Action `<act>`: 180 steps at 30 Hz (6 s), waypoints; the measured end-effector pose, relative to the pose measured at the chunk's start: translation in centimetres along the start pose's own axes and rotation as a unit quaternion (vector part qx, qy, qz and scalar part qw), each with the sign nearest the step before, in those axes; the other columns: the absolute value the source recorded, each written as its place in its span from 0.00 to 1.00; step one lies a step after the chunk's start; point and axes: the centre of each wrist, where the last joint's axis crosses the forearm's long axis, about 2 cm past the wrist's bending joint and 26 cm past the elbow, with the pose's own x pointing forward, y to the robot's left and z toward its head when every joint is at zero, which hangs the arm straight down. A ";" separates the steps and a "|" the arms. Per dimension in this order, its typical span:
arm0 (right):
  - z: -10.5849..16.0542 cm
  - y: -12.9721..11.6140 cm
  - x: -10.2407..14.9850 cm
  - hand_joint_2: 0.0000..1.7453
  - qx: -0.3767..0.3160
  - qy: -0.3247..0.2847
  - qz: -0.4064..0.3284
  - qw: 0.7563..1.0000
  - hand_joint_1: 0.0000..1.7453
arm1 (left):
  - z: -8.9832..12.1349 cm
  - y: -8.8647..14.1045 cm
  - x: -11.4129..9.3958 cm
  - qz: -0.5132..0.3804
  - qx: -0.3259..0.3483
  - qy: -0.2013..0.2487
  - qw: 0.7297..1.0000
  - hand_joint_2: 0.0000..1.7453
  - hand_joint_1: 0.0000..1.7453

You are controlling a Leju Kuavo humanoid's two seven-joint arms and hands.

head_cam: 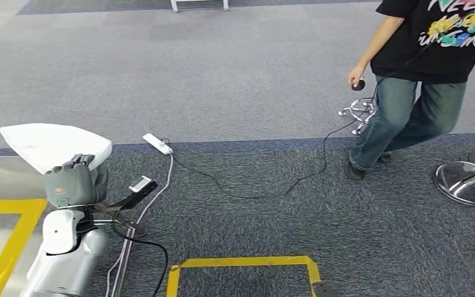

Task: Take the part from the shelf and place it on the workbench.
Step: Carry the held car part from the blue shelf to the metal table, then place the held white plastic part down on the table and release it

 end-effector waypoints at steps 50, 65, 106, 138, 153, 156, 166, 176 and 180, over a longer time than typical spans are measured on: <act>-0.1 -0.1 0.1 0.00 0.000 0.000 -0.008 1.000 0.00 | -0.2 0.0 -0.4 -0.039 -0.027 0.010 0.999 1.00 1.00; 0.0 0.0 -0.1 0.00 0.002 0.003 -0.005 1.000 0.00 | -0.1 -0.1 -0.5 -0.043 -0.033 0.014 0.998 1.00 1.00; 0.0 -0.1 -0.1 0.00 0.002 0.004 -0.003 1.000 0.00 | -0.3 -0.1 -0.6 -0.047 -0.036 0.012 0.998 1.00 1.00; -0.1 -0.2 0.0 0.00 0.006 -0.005 -0.028 1.000 0.00 | 0.2 -0.5 -0.6 -0.044 -0.048 0.017 0.998 1.00 1.00; -0.1 -0.2 0.1 0.00 0.018 -0.002 -0.021 1.000 0.00 | -1.8 -1.0 -2.1 -0.084 -0.064 0.034 0.994 1.00 1.00; -0.1 -0.2 0.1 0.00 0.019 -0.002 -0.019 1.000 0.00 | -2.1 -1.3 -3.1 -0.095 -0.074 0.045 0.992 1.00 1.00; -0.1 -0.2 0.3 0.00 0.016 -0.003 -0.012 1.000 0.00 | -2.0 -2.1 -5.5 -0.112 -0.086 0.064 0.988 1.00 1.00; -0.2 -0.3 0.9 0.00 0.000 -0.004 0.012 1.000 0.00 | -1.8 -2.9 -7.1 -0.117 -0.096 0.073 0.986 1.00 1.00; -0.2 -0.4 1.0 0.00 -0.001 -0.006 0.012 1.000 0.00 | -1.4 -3.2 -7.2 -0.117 -0.105 0.075 0.985 1.00 1.00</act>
